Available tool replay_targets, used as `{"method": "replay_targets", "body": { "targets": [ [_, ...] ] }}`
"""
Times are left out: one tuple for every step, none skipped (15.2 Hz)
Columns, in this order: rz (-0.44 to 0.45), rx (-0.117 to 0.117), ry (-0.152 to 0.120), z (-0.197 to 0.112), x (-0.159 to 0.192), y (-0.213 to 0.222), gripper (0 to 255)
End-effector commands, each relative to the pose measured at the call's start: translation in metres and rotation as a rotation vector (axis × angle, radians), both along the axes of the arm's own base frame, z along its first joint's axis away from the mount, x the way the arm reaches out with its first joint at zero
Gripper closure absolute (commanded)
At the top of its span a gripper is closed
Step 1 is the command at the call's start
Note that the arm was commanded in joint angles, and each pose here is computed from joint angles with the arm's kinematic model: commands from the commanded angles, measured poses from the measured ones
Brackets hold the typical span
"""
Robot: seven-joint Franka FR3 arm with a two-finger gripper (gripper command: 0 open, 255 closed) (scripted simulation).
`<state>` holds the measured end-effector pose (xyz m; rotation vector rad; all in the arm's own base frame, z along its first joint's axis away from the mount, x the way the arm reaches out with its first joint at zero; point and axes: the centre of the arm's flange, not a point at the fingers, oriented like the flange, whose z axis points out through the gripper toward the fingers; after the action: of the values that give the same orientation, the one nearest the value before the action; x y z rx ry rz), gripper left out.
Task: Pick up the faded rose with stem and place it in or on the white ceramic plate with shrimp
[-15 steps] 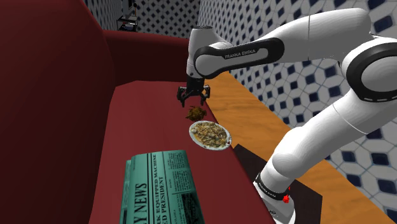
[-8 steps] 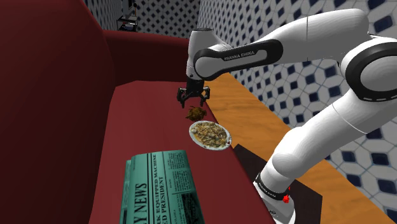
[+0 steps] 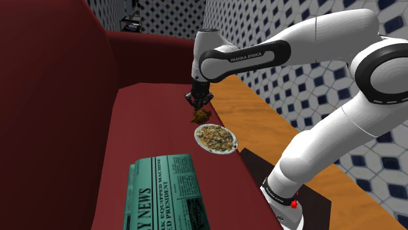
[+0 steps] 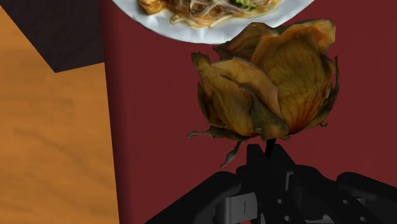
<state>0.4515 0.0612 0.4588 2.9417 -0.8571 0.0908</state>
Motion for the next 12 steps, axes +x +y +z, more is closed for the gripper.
{"method": "replay_targets", "body": {
  "targets": [
    [0.001,0.0,0.002,-0.001,0.0,0.001,255],
    [0.001,0.0,0.002,-0.001,0.0,0.001,255],
    [0.001,0.0,0.002,-0.001,0.0,0.001,255],
    [0.001,0.0,0.002,0.005,0.0,0.001,255],
    [0.001,0.0,0.002,0.01,0.0,0.001,255],
    [0.001,0.0,0.002,0.015,0.0,0.001,255],
    [0.001,0.0,0.002,0.02,0.0,0.001,255],
    [0.001,0.0,0.002,0.026,0.0,0.001,255],
    [0.001,0.0,0.002,0.031,0.0,0.001,255],
    [0.001,0.0,0.002,0.036,0.0,0.001,255],
    [0.001,0.0,0.002,0.041,0.0,0.001,255],
    [0.001,0.0,0.002,0.047,0.0,0.001,255]
  ]
}}
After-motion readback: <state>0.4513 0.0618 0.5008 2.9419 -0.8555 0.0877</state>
